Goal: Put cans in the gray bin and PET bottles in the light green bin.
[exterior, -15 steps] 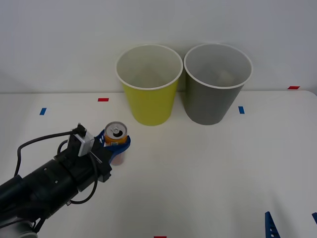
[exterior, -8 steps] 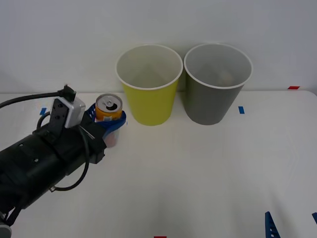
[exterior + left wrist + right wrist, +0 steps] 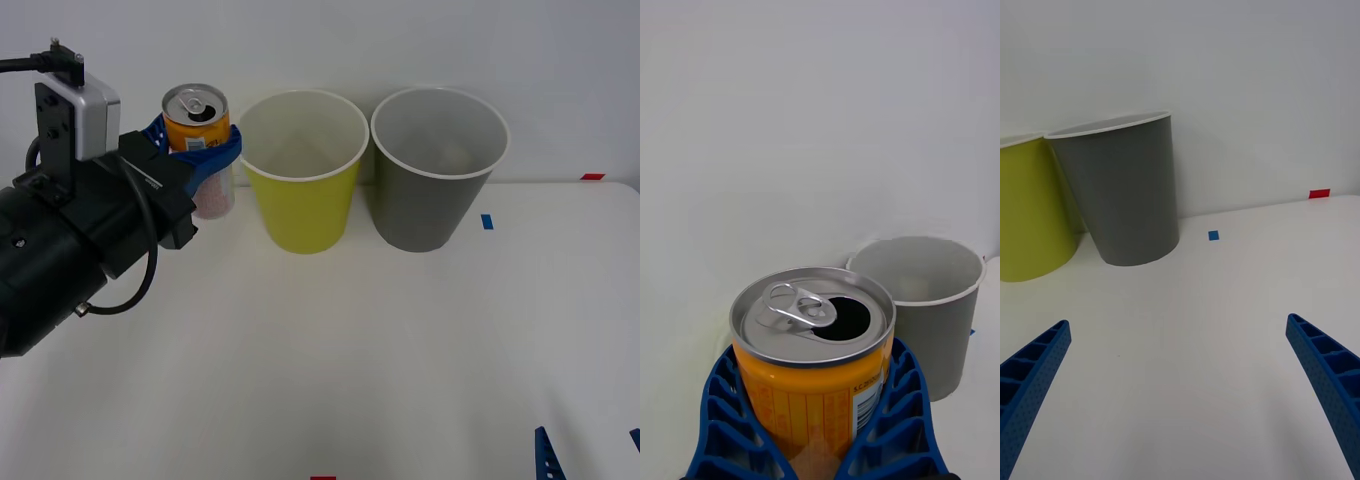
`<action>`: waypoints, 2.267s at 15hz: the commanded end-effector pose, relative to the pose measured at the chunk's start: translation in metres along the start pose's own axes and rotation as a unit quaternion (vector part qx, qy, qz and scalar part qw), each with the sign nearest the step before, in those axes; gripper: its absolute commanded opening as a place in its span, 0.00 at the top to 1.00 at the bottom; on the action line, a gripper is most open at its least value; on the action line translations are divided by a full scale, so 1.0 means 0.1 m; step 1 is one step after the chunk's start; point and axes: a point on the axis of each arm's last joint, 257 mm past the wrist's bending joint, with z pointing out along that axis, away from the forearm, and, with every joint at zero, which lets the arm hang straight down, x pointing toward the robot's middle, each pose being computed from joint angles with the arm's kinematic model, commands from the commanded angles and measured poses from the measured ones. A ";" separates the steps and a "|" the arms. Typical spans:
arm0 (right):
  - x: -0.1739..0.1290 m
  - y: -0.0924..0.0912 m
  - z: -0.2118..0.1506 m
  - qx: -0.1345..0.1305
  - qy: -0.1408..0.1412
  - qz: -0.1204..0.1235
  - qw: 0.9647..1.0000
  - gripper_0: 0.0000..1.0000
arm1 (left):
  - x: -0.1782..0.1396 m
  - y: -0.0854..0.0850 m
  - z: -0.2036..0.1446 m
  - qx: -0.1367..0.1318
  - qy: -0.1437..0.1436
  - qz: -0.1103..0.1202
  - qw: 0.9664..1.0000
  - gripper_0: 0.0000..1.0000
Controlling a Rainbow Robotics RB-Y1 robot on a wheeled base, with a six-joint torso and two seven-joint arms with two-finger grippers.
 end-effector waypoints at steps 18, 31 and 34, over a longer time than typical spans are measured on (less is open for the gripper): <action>0.00 0.00 0.00 0.000 0.000 0.000 1.000 0.00 | -0.77 -0.13 0.80 0.062 -0.046 -0.035 0.996 1.00; 0.00 0.00 0.00 0.000 0.000 0.000 1.000 0.00 | -0.90 -0.46 2.00 0.060 -0.043 -0.066 0.995 1.00; 0.00 0.00 0.00 0.000 0.000 0.000 1.000 0.00 | -0.88 -0.54 2.14 0.062 -0.046 -0.073 0.994 1.00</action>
